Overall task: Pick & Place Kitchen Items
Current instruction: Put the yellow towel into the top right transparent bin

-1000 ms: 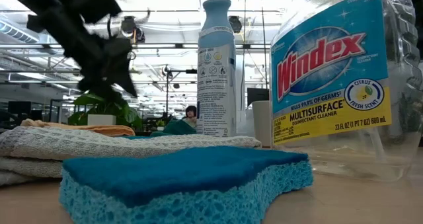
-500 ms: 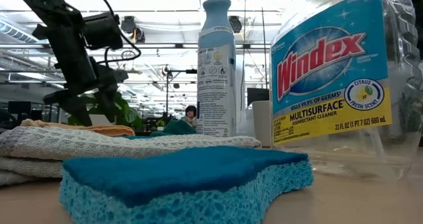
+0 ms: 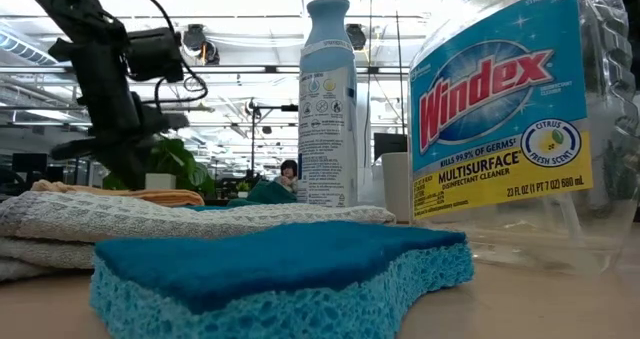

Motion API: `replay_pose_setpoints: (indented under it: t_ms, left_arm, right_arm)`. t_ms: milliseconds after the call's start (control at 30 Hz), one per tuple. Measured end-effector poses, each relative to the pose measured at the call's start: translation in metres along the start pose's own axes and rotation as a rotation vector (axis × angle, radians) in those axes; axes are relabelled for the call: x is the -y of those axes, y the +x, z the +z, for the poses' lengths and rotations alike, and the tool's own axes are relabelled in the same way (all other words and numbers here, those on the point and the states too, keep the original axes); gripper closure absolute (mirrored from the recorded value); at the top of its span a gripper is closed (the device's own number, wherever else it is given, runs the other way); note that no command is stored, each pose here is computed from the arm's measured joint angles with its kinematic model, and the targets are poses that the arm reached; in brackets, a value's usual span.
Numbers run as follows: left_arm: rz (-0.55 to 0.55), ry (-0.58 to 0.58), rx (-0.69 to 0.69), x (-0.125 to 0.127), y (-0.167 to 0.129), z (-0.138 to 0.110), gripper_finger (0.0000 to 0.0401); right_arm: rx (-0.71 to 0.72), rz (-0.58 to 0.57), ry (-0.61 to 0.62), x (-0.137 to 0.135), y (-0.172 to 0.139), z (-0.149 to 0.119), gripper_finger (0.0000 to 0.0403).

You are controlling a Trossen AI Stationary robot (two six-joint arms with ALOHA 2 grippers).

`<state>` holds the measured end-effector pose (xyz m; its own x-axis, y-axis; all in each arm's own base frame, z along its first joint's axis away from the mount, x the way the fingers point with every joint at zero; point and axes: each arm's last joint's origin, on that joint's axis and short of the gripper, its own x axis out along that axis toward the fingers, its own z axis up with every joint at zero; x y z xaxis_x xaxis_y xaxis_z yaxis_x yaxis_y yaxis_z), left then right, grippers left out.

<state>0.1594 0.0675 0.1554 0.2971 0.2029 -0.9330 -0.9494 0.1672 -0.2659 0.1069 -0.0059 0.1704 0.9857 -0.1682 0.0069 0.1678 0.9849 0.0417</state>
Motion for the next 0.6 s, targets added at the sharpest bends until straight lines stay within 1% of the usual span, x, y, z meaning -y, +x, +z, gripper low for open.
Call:
replay_pose_setpoints:
  t_ms: [67,133,233,300,333,433,500,533,600]
  left_arm:
    - [0.056,-0.039,-0.026,-0.005,0.003,0.0,0.0397]
    - [0.093,-0.045,-0.069,-0.008,0.007,0.0,0.0397]
    - [0.107,-0.005,-0.136,-0.008,0.016,0.001,0.0398]
    - [0.105,0.07,-0.171,-0.007,0.023,0.002,0.0395]
    - [0.089,0.124,-0.18,-0.005,0.026,0.004,0.0395]
    - [0.021,0.336,-0.197,0.003,0.03,0.007,0.0398]
    - [-0.001,0.486,-0.202,0.008,0.029,0.01,0.0398]
    - [-0.019,0.584,-0.196,0.011,0.028,0.012,0.0396]
    - [-0.018,0.832,-0.176,0.018,0.024,0.013,0.0396]
  right_arm:
    - [0.0,0.0,0.0,0.0,0.0,0.0,0.011]
    - [0.0,0.0,0.0,0.0,0.0,0.0,0.011]
    - [0.0,0.0,0.0,0.0,0.0,0.0,0.011]
    - [0.0,0.0,0.0,0.0,0.0,0.0,0.011]
    - [0.0,0.0,0.0,0.0,0.0,0.0,0.011]
    - [0.0,0.0,0.0,0.0,0.0,0.0,0.011]
    - [0.0,0.0,0.0,0.0,0.0,0.0,0.011]
    - [0.0,0.0,0.0,0.0,0.0,0.0,0.011]
    - [0.001,0.0,0.0,0.0,0.0,0.0,0.011]
